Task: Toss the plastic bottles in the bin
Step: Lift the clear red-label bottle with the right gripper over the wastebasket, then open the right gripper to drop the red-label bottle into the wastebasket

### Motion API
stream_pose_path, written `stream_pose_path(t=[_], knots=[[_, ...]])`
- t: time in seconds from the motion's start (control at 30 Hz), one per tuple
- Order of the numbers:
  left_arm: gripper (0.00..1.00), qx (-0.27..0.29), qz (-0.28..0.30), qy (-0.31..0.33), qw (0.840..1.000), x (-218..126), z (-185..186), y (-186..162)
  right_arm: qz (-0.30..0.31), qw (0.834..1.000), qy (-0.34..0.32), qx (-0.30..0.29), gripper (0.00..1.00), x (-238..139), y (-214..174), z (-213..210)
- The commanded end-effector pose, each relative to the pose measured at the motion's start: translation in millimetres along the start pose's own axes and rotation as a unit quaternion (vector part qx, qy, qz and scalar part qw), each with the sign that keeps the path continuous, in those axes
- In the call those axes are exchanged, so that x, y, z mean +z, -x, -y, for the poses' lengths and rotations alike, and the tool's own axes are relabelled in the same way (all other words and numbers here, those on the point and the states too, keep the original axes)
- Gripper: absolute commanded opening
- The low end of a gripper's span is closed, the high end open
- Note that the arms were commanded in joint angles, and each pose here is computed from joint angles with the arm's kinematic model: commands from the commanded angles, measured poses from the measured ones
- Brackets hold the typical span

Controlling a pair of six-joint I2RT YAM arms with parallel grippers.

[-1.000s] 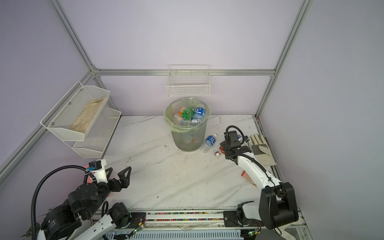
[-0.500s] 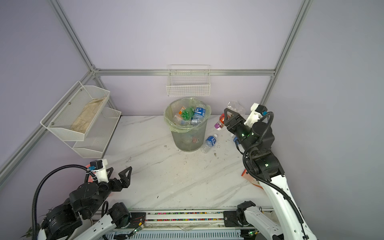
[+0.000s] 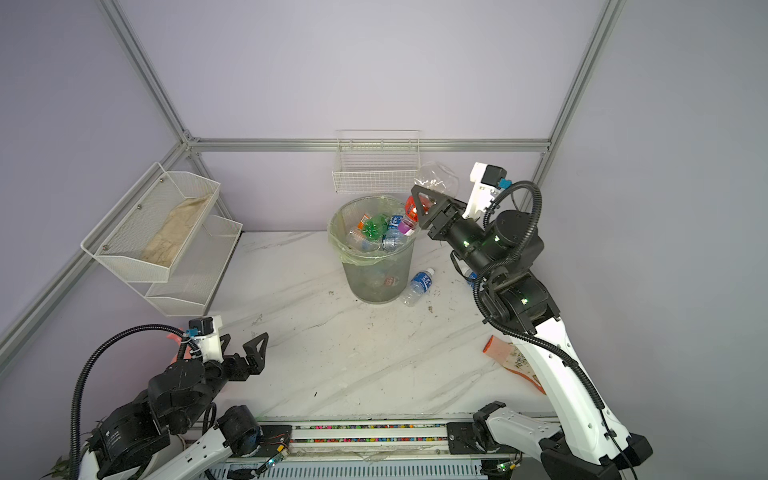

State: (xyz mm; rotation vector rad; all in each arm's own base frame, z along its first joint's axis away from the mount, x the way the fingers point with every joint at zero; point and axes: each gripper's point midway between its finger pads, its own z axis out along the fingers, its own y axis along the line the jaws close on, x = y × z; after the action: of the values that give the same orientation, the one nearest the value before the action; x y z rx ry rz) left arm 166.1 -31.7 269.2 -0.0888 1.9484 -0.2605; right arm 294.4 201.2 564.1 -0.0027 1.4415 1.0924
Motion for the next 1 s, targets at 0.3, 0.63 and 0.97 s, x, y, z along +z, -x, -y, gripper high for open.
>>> stream_pose_path(t=[0.3, 0.63, 0.97], knots=[[1.0, 0.005, -0.009, 0.002, 1.0, 7, 3, -6, -0.031, 0.996, -0.031, -0.074, 0.0, 81, -46, -14], [1.0, 0.003, -0.005, 0.0, 1.0, 6, 2, -5, -0.096, 0.98, -0.141, -0.102, 0.1, 177, -146, 70], [1.0, -0.01, 0.011, -0.003, 1.0, 0, -3, -3, -0.079, 0.968, -0.206, -0.121, 0.97, 170, -146, 84]])
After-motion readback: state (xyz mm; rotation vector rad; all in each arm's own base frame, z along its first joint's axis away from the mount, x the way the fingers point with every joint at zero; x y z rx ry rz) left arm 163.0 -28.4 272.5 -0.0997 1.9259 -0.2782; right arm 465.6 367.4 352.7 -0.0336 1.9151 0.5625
